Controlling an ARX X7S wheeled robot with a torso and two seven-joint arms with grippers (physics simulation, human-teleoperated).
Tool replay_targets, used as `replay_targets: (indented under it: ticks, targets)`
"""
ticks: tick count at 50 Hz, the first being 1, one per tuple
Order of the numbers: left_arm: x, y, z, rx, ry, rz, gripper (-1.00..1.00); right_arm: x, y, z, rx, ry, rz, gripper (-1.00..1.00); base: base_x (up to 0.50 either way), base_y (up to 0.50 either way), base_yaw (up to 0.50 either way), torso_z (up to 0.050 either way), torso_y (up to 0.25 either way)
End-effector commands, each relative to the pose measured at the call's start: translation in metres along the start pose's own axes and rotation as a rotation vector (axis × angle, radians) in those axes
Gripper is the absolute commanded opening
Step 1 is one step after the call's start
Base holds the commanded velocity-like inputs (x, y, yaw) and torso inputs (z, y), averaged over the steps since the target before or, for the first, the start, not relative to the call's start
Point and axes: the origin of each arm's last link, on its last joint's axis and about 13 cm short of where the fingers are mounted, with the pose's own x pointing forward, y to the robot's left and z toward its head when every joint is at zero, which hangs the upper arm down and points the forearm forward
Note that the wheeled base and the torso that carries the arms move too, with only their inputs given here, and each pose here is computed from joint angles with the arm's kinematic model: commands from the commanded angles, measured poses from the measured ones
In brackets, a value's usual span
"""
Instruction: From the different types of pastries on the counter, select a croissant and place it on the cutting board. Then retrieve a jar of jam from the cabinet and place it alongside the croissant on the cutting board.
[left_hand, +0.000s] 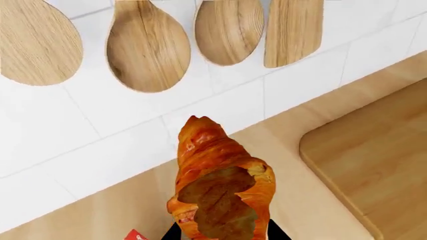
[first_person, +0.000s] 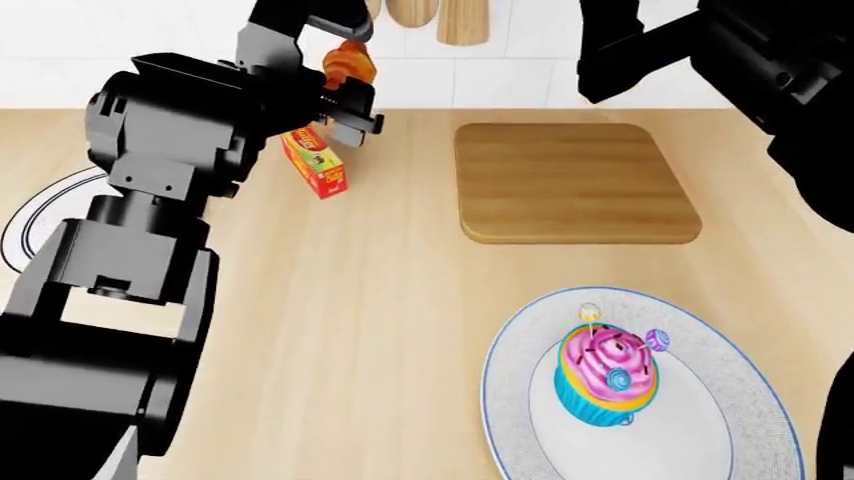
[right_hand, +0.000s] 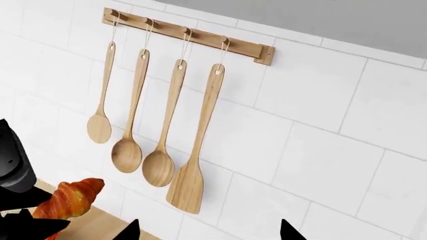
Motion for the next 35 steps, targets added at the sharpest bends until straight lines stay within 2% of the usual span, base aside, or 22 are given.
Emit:
replay_targets:
  ticks: [1, 16, 27, 35]
  targets:
    - [0.005, -0.016, 0.004, 0.066, 0.023, -0.095, -1.0, -0.002, -0.002, 0.002, -0.004, 0.0, -0.01, 1.0, 0.0, 0.0, 0.0, 0.0, 0.0]
    - [0.025, -0.038, 0.015, 0.11, 0.036, -0.217, -1.0, -0.002, -0.003, 0.001, 0.003, -0.002, -0.022, 1.0, 0.0, 0.0, 0.0, 0.0, 0.0]
    - [0.032, -0.055, 0.008, 0.096, 0.02, -0.233, -1.0, -0.003, -0.005, 0.001, 0.011, -0.011, -0.03, 1.0, 0.0, 0.0, 0.0, 0.0, 0.0]
    - [0.037, -0.064, 0.002, 0.07, -0.034, -0.211, -1.0, -0.003, -0.006, 0.0, 0.015, -0.014, -0.031, 1.0, 0.0, 0.0, 0.0, 0.0, 0.0]
